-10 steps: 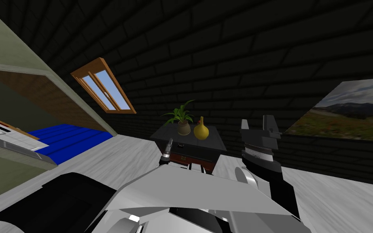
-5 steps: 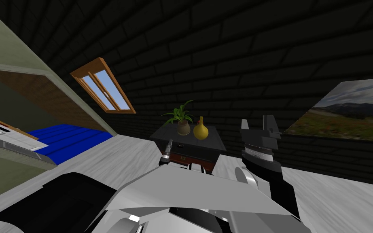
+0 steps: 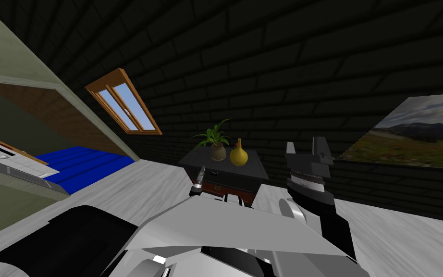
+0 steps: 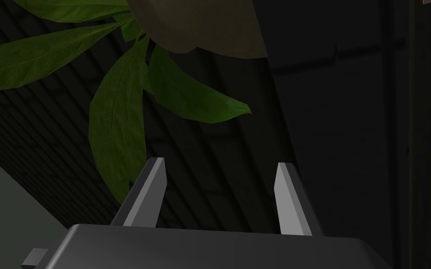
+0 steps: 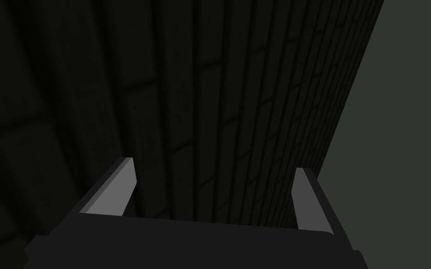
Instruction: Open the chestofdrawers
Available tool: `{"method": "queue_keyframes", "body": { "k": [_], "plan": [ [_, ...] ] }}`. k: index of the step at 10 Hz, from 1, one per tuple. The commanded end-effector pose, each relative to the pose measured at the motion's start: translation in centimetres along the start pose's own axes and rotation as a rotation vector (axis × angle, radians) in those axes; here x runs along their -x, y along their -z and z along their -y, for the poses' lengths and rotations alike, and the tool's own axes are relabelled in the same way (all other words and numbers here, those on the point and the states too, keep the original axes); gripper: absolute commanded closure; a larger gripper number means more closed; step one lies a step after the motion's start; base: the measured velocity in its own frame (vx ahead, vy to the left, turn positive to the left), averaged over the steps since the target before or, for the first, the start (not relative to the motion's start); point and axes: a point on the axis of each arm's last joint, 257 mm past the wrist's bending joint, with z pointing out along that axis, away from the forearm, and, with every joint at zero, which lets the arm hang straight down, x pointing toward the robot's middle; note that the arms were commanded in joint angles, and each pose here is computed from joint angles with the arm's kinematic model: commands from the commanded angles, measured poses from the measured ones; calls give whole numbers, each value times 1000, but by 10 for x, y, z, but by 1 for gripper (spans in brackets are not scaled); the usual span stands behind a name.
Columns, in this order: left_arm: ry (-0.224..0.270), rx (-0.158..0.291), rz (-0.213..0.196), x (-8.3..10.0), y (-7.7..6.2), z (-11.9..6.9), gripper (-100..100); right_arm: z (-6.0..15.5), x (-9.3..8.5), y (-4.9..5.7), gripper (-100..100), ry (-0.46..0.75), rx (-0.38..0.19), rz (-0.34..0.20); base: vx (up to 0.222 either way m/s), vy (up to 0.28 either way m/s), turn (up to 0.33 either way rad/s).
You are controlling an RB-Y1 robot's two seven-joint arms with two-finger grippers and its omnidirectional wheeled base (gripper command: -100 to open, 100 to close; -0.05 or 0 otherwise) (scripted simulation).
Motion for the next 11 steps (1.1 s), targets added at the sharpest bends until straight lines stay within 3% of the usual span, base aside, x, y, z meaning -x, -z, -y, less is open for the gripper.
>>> {"method": "queue_keyframes", "body": {
  "k": [1,4,5,8,11],
  "plan": [
    [14,54,-20,-13,14,-14,-100,0,0,0,0,0,0,0,5,-17,0],
    [15,60,-22,-14,16,-16,-100,0,0,0,0,0,0,0,-4,-6,-3],
    [21,85,-30,-20,22,-22,-100,0,0,0,0,0,0,0,-5,-15,-24],
    [24,105,-37,-24,28,-28,-100,0,0,0,0,0,0,0,-11,-52,-39],
    [28,171,-65,-35,47,-45,-100,0,0,0,0,0,0,0,0,-44,-17]
  ]
}}
